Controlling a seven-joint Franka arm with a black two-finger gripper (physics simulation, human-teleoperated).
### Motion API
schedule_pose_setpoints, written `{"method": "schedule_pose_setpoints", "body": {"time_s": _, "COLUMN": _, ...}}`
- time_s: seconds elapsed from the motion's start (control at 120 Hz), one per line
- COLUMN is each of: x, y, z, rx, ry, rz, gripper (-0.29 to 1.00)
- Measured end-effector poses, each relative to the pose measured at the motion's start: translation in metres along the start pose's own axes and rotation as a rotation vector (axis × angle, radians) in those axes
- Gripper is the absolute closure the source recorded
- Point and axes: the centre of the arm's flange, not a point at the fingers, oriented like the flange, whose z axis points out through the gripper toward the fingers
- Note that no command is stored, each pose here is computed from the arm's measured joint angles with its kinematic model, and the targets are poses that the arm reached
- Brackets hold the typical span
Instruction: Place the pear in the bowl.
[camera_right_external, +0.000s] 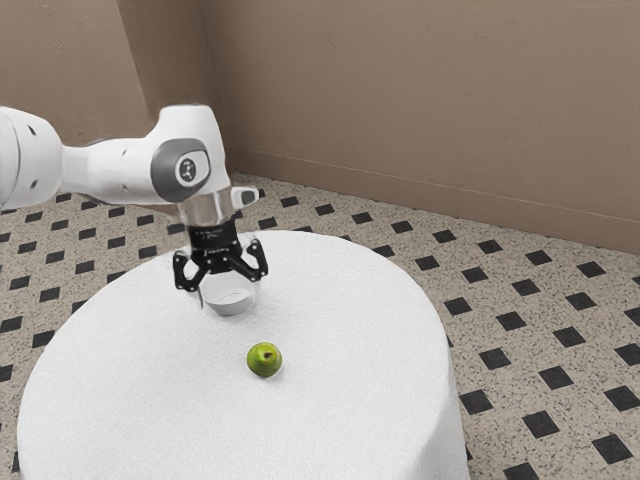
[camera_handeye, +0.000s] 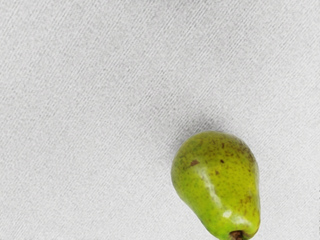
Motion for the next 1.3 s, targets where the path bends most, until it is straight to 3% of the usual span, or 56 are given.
{"method": "schedule_pose_setpoints", "body": {"time_s": 0.6, "x": 0.001, "y": 0.02, "z": 0.083, "rx": -0.031, "ry": -0.054, "rz": -0.303, "gripper": 0.0}}
{"method": "schedule_pose_setpoints", "body": {"time_s": 1.3, "x": 0.009, "y": 0.037, "z": 0.127, "rx": -0.029, "ry": -0.036, "rz": -0.421, "gripper": 0.0}}
